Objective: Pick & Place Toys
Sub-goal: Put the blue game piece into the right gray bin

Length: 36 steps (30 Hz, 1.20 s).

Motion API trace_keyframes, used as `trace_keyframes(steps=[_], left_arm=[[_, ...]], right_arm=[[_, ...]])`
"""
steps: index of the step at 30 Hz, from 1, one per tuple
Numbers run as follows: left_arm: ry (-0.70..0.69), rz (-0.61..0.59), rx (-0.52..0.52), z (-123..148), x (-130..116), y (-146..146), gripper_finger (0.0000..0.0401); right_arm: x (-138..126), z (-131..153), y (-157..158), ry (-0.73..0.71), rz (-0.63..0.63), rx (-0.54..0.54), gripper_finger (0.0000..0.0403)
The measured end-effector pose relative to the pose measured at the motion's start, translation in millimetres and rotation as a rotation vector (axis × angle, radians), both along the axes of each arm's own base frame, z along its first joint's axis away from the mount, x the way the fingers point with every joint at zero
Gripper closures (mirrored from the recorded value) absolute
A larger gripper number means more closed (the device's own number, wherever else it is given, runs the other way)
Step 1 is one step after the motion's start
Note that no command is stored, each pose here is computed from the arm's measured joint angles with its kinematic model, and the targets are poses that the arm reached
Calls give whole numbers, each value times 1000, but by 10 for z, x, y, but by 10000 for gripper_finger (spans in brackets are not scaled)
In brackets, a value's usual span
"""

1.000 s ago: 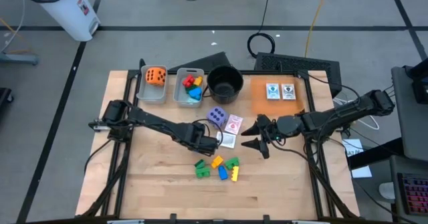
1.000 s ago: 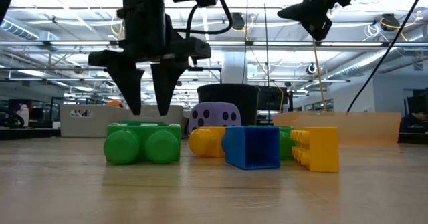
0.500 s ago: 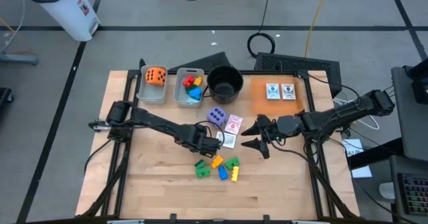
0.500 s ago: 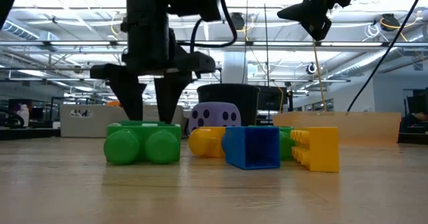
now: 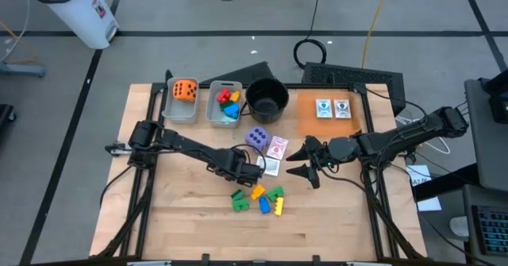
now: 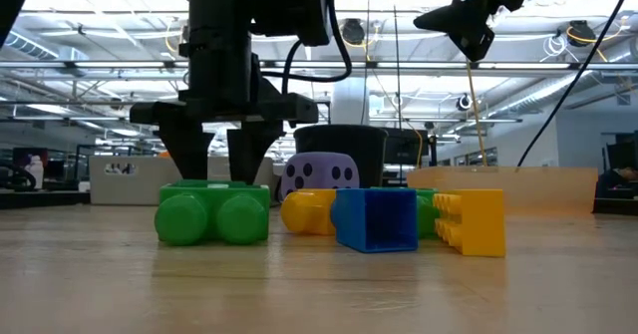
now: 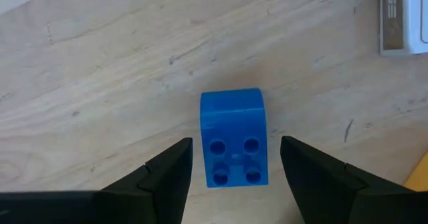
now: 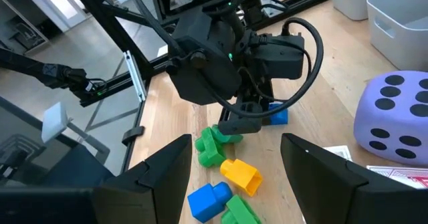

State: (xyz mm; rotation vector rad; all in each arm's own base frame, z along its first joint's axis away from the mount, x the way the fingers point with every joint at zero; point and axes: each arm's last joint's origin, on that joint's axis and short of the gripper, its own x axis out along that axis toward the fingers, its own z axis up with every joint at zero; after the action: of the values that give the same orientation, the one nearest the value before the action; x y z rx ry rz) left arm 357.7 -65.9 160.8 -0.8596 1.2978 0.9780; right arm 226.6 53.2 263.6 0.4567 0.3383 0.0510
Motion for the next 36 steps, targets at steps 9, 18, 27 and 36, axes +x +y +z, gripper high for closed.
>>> trace_keyframes(steps=[9,18,27,36], left_arm=[[0,-11,-23,-13,22,55,167],[8,-3,-45,-25,34,118,167],[9,0,-53,-25,35,122,236],[3,-7,-62,-21,40,119,246]], right_arm=[[-1,-3,0,2,2,-6,177],[-1,-3,0,3,2,-6,177],[-1,-3,1,3,6,-5,177],[-1,-3,1,3,5,-5,177]])
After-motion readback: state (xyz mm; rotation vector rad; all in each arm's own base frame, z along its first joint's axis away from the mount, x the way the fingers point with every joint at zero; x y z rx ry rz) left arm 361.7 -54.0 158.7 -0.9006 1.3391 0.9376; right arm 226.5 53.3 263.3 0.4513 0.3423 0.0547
